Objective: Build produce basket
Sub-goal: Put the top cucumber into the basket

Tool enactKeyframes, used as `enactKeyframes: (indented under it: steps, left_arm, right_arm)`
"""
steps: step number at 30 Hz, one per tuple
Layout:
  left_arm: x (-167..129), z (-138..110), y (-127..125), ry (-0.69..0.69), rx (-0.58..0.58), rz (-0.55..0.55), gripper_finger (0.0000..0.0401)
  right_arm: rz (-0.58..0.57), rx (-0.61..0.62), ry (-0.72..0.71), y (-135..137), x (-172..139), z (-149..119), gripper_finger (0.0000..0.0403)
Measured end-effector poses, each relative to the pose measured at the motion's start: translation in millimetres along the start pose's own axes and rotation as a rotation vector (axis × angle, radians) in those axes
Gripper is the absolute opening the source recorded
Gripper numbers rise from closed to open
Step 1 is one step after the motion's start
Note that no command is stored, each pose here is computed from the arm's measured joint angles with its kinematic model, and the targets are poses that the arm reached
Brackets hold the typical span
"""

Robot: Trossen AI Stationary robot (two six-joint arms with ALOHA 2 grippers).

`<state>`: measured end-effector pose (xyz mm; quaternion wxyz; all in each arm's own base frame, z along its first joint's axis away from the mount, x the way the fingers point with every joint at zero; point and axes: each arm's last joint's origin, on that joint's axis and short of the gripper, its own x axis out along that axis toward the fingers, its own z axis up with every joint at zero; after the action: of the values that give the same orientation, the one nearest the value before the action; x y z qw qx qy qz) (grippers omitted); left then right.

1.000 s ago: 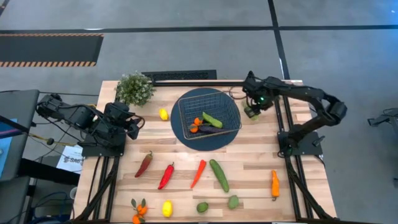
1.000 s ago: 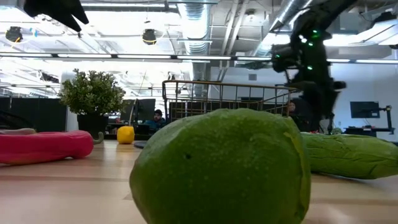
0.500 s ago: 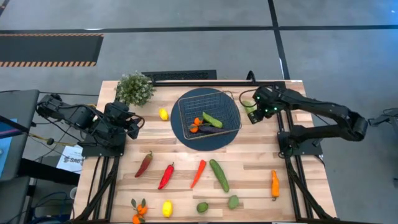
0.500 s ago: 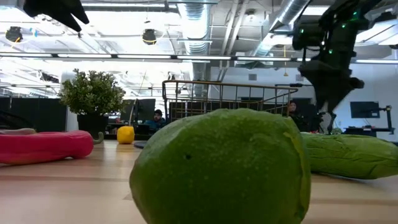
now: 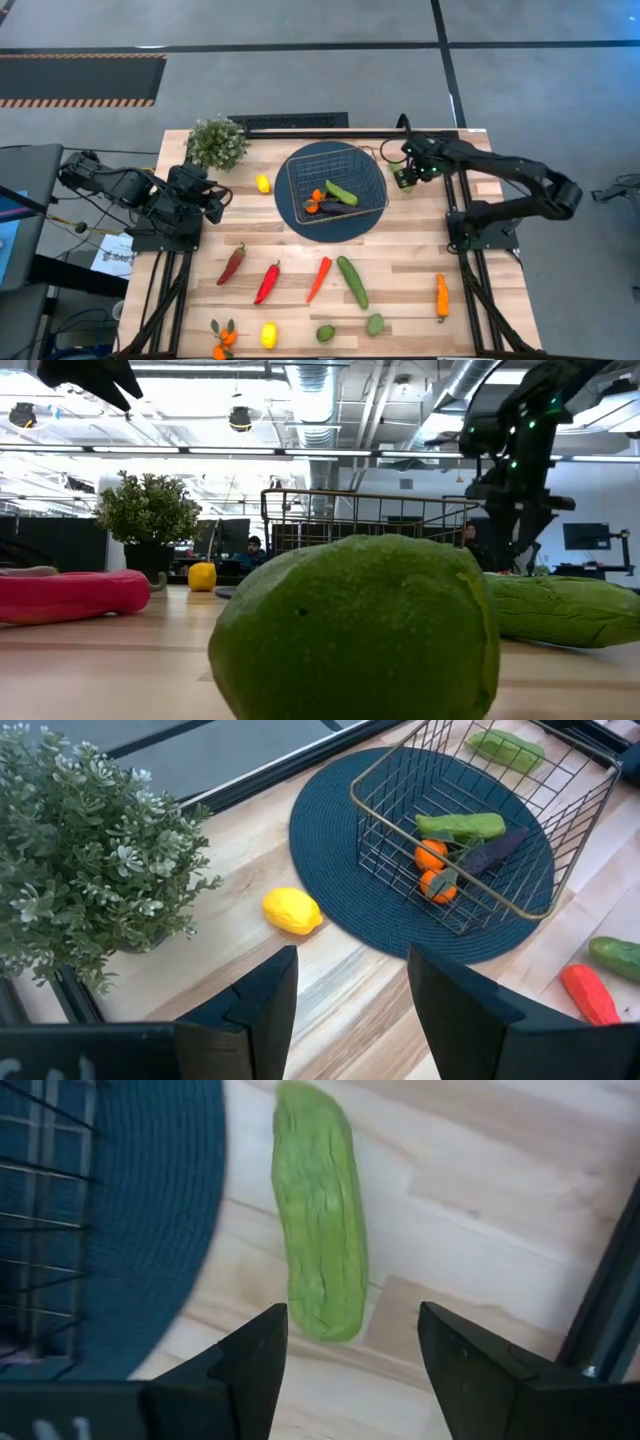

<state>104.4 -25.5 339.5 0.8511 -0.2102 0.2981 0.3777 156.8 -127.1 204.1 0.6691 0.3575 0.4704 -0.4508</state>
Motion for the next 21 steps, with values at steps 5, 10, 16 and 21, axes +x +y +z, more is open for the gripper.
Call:
enactKeyframes:
  steps: [5,10,16,21]
  left_arm:
    - [0,0,0,0.001,-0.001,0.0,0.0176]
    - [0,0,0,0.001,-0.001,0.0,0.0176]
    - [0,0,0,0.001,-0.001,0.0,0.0176]
    - [0,0,0,0.001,-0.001,0.0,0.0176]
  right_arm:
    - [-0.019,-0.021,0.059,7,21,4,0.0247]
    - [-0.005,-0.061,0.049,18,36,9,0.0247]
    - [-0.012,-0.106,0.069,26,52,9,0.0247]
    - [-0.05,-0.112,0.118,26,65,8,0.0247]
